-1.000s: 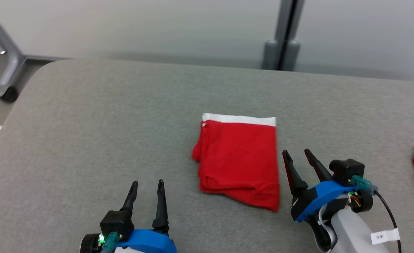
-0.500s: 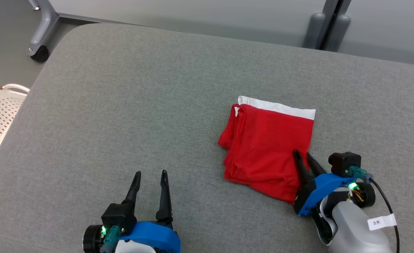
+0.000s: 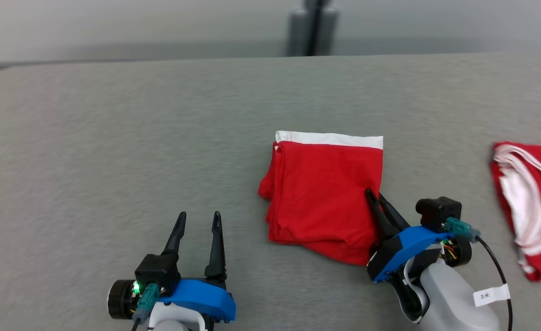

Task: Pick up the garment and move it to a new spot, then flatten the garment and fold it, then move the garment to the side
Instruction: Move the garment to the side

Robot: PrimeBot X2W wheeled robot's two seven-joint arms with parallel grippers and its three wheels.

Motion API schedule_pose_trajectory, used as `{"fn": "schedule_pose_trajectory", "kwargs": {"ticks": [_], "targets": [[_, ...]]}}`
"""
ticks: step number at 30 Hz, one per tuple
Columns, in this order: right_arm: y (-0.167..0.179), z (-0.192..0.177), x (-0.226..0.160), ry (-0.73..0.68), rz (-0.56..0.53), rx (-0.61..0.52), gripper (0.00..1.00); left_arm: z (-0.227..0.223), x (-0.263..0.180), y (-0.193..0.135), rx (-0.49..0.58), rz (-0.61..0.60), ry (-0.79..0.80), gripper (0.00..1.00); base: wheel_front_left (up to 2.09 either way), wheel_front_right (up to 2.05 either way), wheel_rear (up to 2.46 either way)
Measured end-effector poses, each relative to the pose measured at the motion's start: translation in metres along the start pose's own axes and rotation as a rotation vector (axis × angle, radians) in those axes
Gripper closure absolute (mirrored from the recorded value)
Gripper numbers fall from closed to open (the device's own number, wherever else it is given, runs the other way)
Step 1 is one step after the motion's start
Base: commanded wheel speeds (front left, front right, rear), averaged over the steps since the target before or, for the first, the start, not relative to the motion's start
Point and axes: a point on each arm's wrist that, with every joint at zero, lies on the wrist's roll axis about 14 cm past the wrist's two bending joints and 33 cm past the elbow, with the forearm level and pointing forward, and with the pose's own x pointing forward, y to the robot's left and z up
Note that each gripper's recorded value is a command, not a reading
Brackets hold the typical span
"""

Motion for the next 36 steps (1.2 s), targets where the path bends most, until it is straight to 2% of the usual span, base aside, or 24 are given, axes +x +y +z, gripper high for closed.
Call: {"fn": "schedule_pose_trajectory", "kwargs": {"ticks": [10, 14, 19, 23, 27, 31, 36], "targets": [[-0.084, 0.012, -0.087, -0.074, -0.268, 0.052, 1.0, -0.028, 0.034, -0.115, 0.001, -0.354, 0.084, 0.0, 0.0, 0.0, 0.0], [-0.103, 0.015, -0.122, -0.107, -0.353, 0.071, 1.0, -0.033, 0.034, -0.157, 0.008, -0.475, 0.097, 0.0, 0.0, 0.0, 0.0], [-0.115, 0.022, -0.15, -0.147, -0.409, 0.07, 1.0, -0.03, 0.03, -0.19, 0.026, -0.572, 0.09, 0.0, 0.0, 0.0, 0.0], [-0.119, 0.025, -0.153, -0.136, -0.404, 0.029, 1.0, -0.031, 0.03, -0.189, 0.031, -0.571, 0.094, 0.0, 0.0, 0.0, 0.0], [-0.139, 0.046, -0.143, -0.117, -0.395, -0.094, 1.0, -0.037, 0.033, -0.173, 0.04, -0.532, 0.108, 0.0, 0.0, 0.0, 0.0], [-0.176, 0.063, -0.14, -0.051, -0.423, -0.244, 1.0, -0.038, 0.038, -0.157, 0.042, -0.487, 0.106, 0.0, 0.0, 0.0, 0.0], [-0.233, 0.09, -0.144, 0.037, -0.51, -0.402, 1.0, -0.042, 0.045, -0.133, 0.039, -0.423, 0.114, 0.0, 0.0, 0.0, 0.0]]}}
